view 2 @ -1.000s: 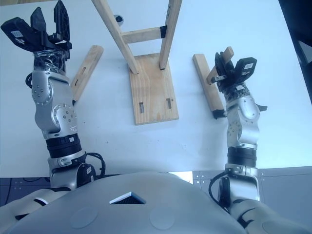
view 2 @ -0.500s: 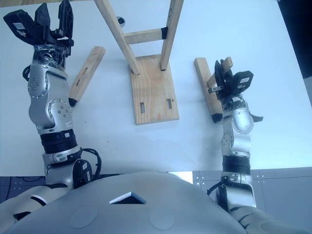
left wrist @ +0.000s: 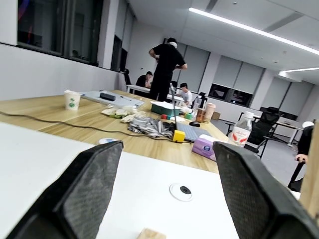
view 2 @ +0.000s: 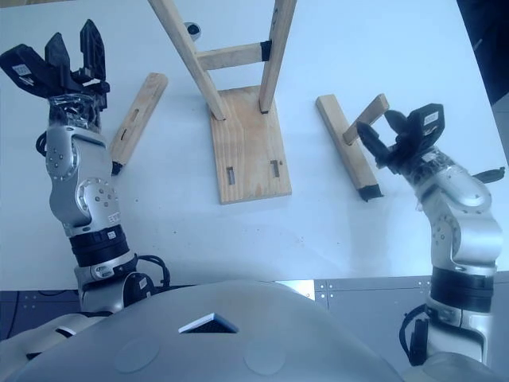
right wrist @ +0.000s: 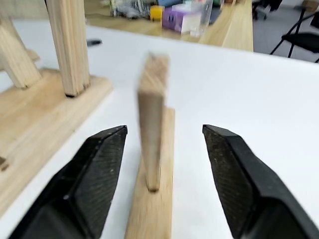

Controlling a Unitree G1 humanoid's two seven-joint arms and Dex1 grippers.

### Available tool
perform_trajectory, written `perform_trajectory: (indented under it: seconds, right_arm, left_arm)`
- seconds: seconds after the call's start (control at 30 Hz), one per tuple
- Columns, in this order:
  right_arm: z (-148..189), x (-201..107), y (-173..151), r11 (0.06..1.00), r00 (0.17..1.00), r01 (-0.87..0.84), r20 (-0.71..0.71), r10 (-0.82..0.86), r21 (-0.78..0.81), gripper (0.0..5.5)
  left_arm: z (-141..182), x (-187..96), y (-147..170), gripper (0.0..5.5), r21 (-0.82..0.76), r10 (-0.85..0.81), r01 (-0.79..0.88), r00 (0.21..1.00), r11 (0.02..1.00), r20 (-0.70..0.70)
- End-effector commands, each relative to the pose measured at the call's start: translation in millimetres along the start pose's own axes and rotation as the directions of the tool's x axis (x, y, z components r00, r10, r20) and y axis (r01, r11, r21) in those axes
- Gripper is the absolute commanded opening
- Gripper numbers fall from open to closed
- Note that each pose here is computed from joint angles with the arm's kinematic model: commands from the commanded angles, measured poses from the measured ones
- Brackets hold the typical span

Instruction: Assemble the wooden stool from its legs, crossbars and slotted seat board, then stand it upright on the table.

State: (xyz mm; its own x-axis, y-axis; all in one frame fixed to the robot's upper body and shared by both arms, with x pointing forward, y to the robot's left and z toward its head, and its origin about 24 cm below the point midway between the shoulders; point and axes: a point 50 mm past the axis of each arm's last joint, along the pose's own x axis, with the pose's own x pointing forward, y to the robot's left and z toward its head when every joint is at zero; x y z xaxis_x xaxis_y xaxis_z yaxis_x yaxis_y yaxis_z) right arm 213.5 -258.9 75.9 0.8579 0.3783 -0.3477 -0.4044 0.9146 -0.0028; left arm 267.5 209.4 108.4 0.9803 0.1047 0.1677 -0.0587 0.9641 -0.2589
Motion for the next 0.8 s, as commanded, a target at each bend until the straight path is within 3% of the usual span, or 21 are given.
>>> perform_trajectory:
  seconds: [0.03,0.3,0.37,0.63,0.8]
  right_arm:
    - [-14,0,4,1.000,0.992,-0.017,-0.122,0.015,-0.011,3.54]
    - [-46,-7,12,1.000,0.964,-0.009,-0.267,0.002,-0.026,3.70]
    - [-47,-5,11,1.000,0.965,0.013,-0.260,-0.019,-0.024,3.45]
    - [-34,4,13,1.000,0.986,0.013,-0.164,-0.012,0.002,2.03]
    - [6,18,4,0.971,0.995,0.053,0.065,-0.070,0.232,2.02]
  left_arm:
    - [2,-3,0,3.31,-0.002,0.020,-0.020,1.000,1.000,0.015]
    - [3,1,-2,3.31,-0.013,0.005,-0.005,1.000,1.000,0.016]
    - [5,2,-4,3.31,-0.014,-0.008,0.008,1.000,1.000,0.019]
    - [14,10,-8,3.31,-0.064,-0.046,0.048,0.998,0.997,0.043]
    - [49,18,-20,3.31,-0.154,-0.231,0.247,0.966,0.957,0.113]
